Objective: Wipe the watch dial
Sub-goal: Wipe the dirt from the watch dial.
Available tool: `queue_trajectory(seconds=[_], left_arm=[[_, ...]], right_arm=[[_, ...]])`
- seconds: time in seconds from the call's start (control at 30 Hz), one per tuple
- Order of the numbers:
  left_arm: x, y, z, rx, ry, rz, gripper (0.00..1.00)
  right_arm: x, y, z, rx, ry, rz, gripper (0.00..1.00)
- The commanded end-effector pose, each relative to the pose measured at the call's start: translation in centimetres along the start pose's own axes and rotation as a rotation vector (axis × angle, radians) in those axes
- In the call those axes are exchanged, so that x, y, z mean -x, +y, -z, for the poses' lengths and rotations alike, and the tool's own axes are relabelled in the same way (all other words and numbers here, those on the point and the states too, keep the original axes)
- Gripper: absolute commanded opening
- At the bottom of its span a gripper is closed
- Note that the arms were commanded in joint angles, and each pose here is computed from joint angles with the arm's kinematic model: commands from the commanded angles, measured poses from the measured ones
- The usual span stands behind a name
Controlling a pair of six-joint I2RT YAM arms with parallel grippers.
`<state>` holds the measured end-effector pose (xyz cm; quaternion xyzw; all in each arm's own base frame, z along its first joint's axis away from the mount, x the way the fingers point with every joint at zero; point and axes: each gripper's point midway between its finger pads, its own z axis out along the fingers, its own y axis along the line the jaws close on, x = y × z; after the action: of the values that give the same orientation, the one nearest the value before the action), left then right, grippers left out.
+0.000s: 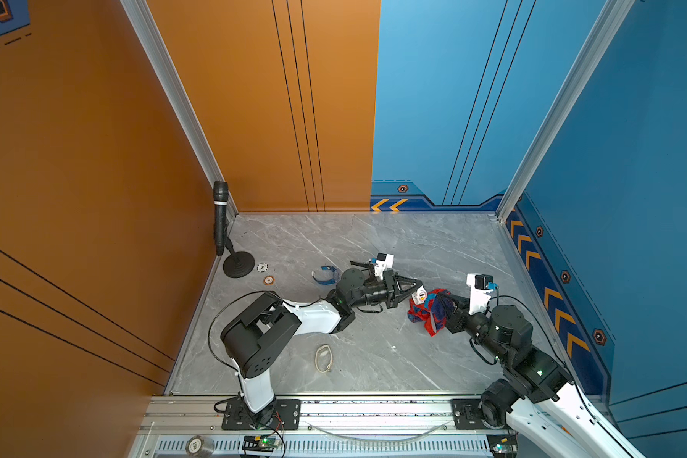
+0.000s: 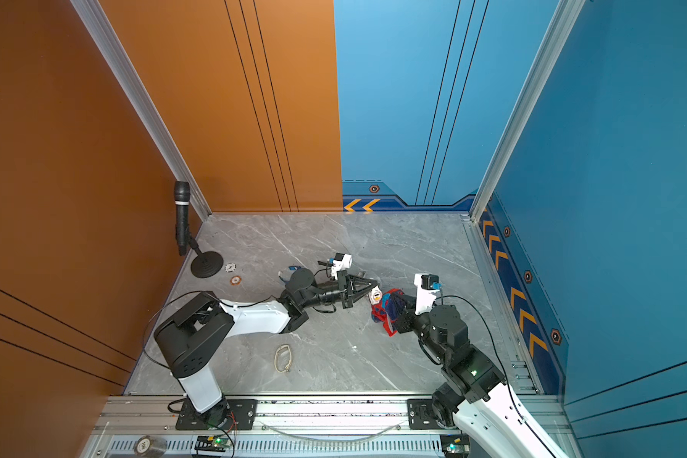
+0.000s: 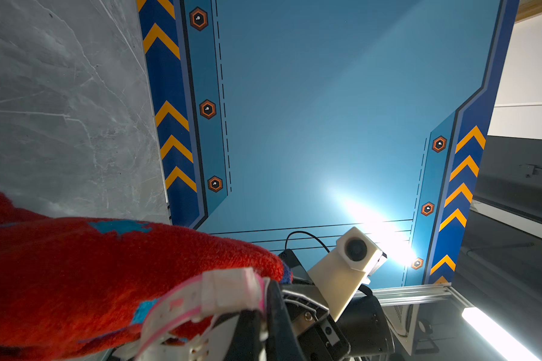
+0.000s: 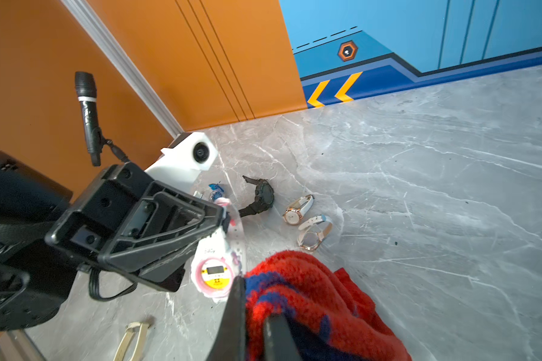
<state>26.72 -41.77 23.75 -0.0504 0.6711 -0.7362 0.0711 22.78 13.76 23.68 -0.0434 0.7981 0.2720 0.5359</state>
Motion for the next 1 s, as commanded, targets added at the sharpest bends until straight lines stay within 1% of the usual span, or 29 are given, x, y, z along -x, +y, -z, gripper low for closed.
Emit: queue_trajectory(seconds=[0.0,0.17,0.33,0.73,0.97], left_arm=[[-0.8,-0.3,-0.7,-0.008,0.039,-0.029,0.0],[-0.8,-0.1,-0.7,-0.004,0.037,-0.028,0.0],[-0.7,-0.3,-0.7,-0.012,0.033,-0.029,0.0],[-0.5,-1.3,-0.6,-0.05,0.028,-0.026,0.0],[-0.4,-1.1,-0.4,-0.05,0.022,-0.023,0.0]], right_arm=[[0.7,2.1,-0.2,0.1,-0.019,0.055,0.0],[1.2,3.3,-0.6,0.146,-0.032,0.047,0.0],[0.5,4.0,-1.3,0.173,-0.013,0.037,0.0],[-4.1,0.8,-3.7,0.061,0.079,0.046,0.0],[-4.4,0.8,-3.6,0.071,0.085,0.042,0.0]])
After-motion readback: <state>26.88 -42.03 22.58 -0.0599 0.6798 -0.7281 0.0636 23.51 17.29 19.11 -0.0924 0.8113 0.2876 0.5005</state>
